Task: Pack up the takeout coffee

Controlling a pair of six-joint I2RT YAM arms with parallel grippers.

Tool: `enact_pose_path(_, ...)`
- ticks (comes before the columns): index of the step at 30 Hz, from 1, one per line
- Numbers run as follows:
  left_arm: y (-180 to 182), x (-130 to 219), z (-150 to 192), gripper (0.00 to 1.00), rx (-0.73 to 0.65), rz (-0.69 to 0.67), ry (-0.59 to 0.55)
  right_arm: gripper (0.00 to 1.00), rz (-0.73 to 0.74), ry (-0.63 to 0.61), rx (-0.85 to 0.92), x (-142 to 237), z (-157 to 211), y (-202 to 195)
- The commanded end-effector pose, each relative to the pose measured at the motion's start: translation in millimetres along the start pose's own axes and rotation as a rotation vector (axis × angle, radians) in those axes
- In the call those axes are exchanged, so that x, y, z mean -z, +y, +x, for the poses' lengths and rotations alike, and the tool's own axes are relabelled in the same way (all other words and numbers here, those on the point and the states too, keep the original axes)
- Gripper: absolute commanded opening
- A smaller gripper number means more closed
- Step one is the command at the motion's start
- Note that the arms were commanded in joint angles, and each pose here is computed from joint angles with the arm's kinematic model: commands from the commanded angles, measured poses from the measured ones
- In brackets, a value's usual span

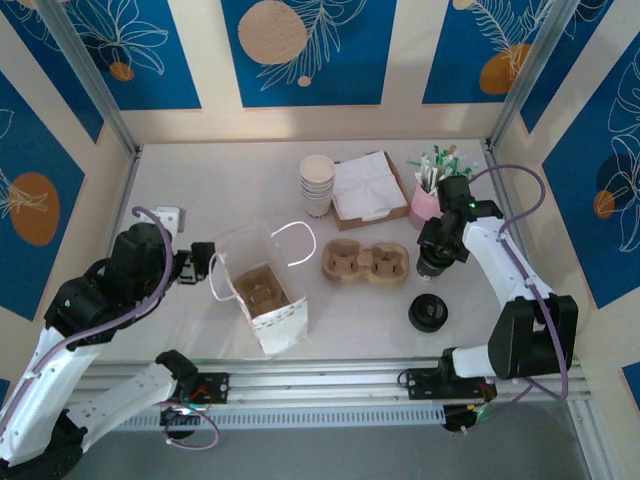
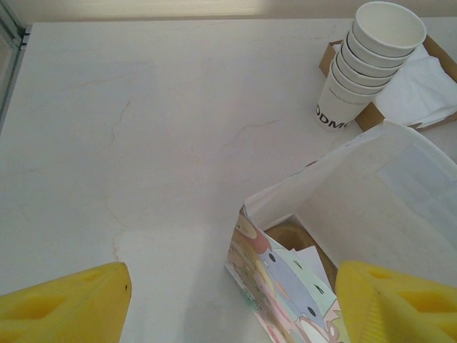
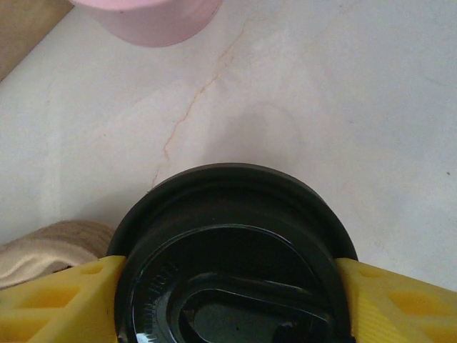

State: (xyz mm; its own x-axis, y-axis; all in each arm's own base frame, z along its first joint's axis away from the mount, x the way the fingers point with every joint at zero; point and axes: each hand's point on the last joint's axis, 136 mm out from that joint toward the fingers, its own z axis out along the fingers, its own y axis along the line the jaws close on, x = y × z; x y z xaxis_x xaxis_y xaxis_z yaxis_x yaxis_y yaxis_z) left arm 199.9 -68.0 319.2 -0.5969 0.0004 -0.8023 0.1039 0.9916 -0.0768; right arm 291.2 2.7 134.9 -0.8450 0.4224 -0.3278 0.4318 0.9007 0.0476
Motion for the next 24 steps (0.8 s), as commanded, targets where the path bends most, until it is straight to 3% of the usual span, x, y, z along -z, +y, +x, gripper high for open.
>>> enact_pose_path(1,9,6,-12,0.76,0.025,-0.043,-0.049,0.67,-0.063,-0.073,0.045,48,-7,4)
enact_pose_path(12,4,12,-49,0.76,0.053,-0.040,-0.173,0.66,-0.249,-0.278,0.264,190,6,29)
enact_pose_path(20,8,-1,-69,0.79,0.104,-0.076,-0.209,0.65,-0.494,-0.398,0.490,278,33,91)
enact_pose_path(24,17,-6,-77,0.79,0.190,-0.052,-0.222,0.64,-0.516,-0.495,0.617,310,43,118)
